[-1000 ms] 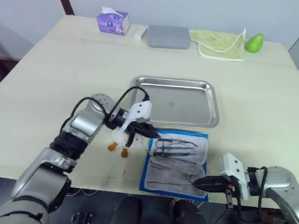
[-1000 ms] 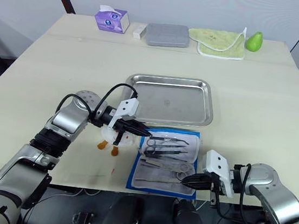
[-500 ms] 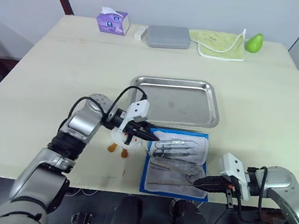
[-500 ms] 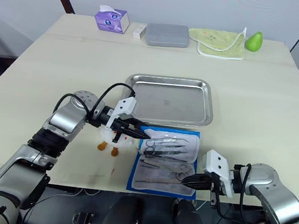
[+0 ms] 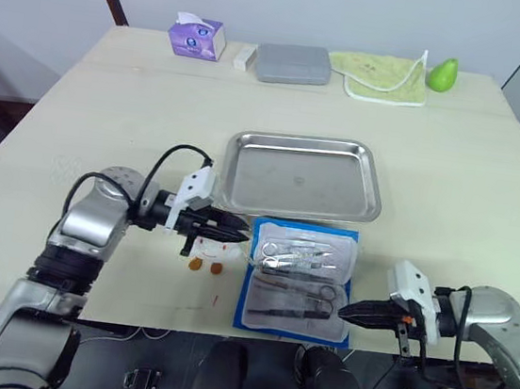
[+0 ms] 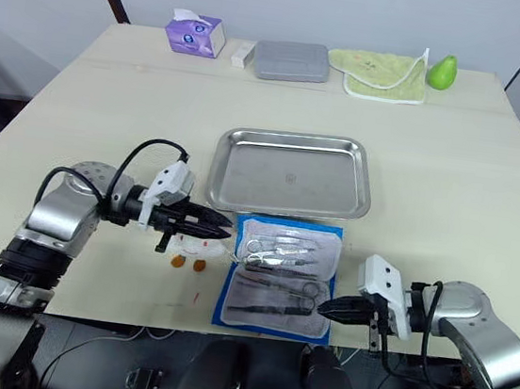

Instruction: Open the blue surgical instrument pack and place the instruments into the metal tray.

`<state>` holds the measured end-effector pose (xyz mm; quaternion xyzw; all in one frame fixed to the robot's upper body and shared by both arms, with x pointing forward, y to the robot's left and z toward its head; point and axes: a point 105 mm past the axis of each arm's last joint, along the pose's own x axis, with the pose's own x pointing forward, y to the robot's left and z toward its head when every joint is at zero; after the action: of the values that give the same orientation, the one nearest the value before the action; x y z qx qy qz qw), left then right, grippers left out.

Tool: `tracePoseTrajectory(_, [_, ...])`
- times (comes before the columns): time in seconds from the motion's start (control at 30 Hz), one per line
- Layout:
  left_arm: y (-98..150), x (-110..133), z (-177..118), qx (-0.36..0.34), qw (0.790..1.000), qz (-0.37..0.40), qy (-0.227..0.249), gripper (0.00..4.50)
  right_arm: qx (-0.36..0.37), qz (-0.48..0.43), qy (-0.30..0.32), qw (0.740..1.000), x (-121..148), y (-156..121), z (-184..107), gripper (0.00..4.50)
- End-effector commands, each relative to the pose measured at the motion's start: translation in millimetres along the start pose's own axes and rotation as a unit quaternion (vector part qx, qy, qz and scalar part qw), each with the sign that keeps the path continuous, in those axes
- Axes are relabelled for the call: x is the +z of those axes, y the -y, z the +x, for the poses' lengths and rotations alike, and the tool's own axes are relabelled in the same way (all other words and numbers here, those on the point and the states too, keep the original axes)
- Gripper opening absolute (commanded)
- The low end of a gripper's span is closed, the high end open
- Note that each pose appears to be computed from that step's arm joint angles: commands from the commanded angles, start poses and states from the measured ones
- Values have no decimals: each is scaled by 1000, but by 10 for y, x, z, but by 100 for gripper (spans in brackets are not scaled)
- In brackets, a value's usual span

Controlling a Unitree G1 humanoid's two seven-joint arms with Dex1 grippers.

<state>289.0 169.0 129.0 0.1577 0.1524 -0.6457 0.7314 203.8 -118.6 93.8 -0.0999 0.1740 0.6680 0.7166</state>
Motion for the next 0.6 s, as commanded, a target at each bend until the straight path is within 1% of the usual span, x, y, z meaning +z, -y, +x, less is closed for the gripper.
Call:
tracePoseTrajectory(0.03, [80,140,-321,28,998,3,56,107,-21,-31,39,999,219,-27,-138,53])
tracePoseTrajectory(0.07, [92,136,-375,37,997,-1,64,107,-27,-34,40,998,223,-40,-175,84])
tracePoseTrajectory(0.17, [109,122,-539,67,994,-14,85,107,-51,-32,49,997,232,-86,-305,239])
tracePoseTrajectory(0.2, [129,140,-594,75,992,-19,99,107,-60,-30,50,997,227,-114,-364,303])
tracePoseTrajectory(0.27, [187,152,-680,82,990,-25,112,107,-77,-29,49,995,223,-156,-463,382])
tracePoseTrajectory(0.33, [266,129,-798,90,988,-38,123,161,-101,-30,47,993,222,-188,-590,450])
tracePoseTrajectory(0.37, [299,100,-860,98,986,-46,123,198,-112,-31,44,992,221,-207,-655,450])
tracePoseTrajectory(0.4, [326,73,-908,105,986,-53,121,219,-122,-30,41,991,223,-223,-707,450])
tracePoseTrajectory(0.5, [397,10,-999,119,983,-69,119,340,-142,-28,35,989,225,-268,-824,450])
tracePoseTrajectory(0.53, [421,-11,-1025,122,983,-75,118,397,-148,-27,34,988,229,-283,-856,450])
tracePoseTrajectory(0.57, [440,-32,-1040,124,982,-78,116,430,-152,-25,34,988,234,-293,-875,450])
tracePoseTrajectory(0.6, [455,-44,-1044,125,982,-80,115,441,-153,-24,34,987,233,-304,-883,450])
